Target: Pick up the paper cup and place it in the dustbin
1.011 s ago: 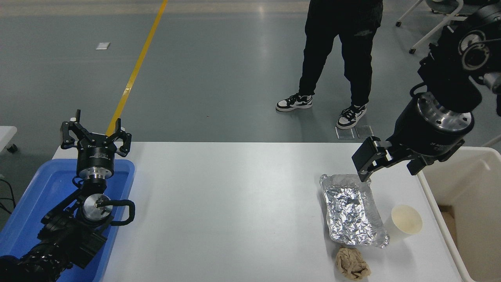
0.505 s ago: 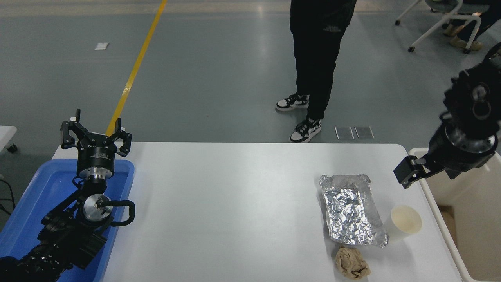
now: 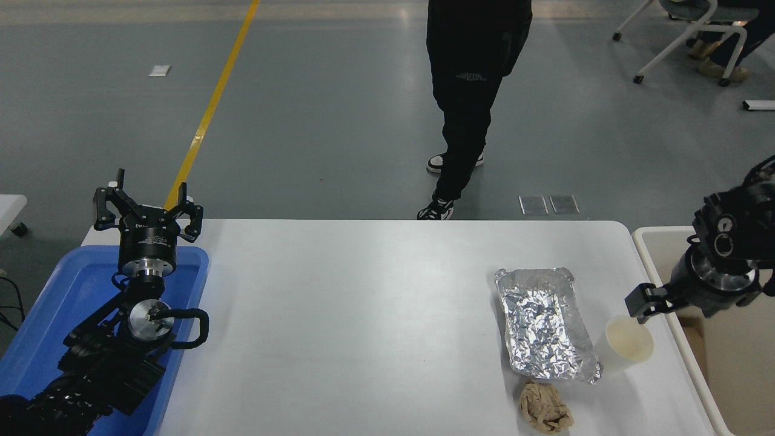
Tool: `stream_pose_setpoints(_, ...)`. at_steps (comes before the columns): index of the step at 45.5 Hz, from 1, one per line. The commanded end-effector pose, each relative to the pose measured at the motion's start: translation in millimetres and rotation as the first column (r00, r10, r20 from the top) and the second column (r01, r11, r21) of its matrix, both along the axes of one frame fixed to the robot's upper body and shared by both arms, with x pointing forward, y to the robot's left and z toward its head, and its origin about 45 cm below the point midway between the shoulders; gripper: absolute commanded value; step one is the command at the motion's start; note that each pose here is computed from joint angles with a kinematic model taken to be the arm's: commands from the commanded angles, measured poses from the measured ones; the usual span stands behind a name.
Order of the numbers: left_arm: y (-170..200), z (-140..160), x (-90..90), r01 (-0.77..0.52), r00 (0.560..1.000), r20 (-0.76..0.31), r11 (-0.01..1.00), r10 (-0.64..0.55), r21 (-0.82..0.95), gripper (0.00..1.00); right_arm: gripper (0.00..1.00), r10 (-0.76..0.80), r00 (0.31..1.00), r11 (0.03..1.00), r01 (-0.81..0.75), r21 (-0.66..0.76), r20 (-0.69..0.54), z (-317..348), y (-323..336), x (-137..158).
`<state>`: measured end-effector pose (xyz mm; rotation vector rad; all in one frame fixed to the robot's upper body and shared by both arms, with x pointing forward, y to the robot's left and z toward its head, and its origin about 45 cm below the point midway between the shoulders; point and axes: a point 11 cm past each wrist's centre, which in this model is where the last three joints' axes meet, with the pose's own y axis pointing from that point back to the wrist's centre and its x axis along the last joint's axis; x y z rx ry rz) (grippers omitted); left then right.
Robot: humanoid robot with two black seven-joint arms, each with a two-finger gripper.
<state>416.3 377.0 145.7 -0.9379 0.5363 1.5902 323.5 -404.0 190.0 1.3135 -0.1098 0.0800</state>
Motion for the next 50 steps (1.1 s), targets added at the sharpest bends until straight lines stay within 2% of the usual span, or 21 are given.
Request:
stream_pose_setpoints(1,0,0,0.0,0.000,1.000,0.000,1.000,0.000,0.000,0.99,0.88,-0.017,0.999,1.000,0.018,-0.024,0.045,-26,-16,-6)
stream_pose_setpoints(7,0,0,0.0,0.000,1.000,0.000,1.000,0.000,0.000,0.99,0.77,-0.039,0.999,0.999,0.038,0.013,0.036,-38,-9,-10)
stream_pose_setpoints(19,0,0,0.0,0.000,1.000,0.000,1.000,0.000,0.000,0.99,0.75,-0.056,0.998,0.998,0.054,0.037,0.035,-49,-4,-11)
stream_pose_setpoints(28,0,0,0.0,-0.001,1.000,-0.001,1.000,0.001,0.001,0.99,0.67,-0.060,0.997,0.997,0.058,0.048,0.038,-59,0,-10)
stream_pose_setpoints(37,0,0,0.0,0.000,1.000,0.000,1.000,0.000,0.000,0.99,0.46,-0.057,0.998,0.997,0.056,0.047,0.028,-60,0,-10)
stream_pose_setpoints(39,0,0,0.0,0.000,1.000,0.000,1.000,0.000,0.000,0.99,0.38,-0.057,0.998,0.997,0.056,0.047,0.023,-59,0,-10)
stream_pose_setpoints(42,0,0,0.0,0.000,1.000,0.000,1.000,0.000,0.000,0.99,0.18,-0.056,0.998,0.997,0.055,0.047,0.025,-58,0,-9)
stream_pose_setpoints(43,0,0,0.0,0.000,1.000,0.000,1.000,0.000,0.000,0.99,0.14,-0.056,0.998,0.997,0.054,0.047,0.026,-58,0,-9)
stream_pose_setpoints(50,0,0,0.0,0.000,1.000,0.000,1.000,0.000,0.000,0.99,0.10,-0.056,0.998,0.997,0.055,0.047,0.034,-55,0,-6)
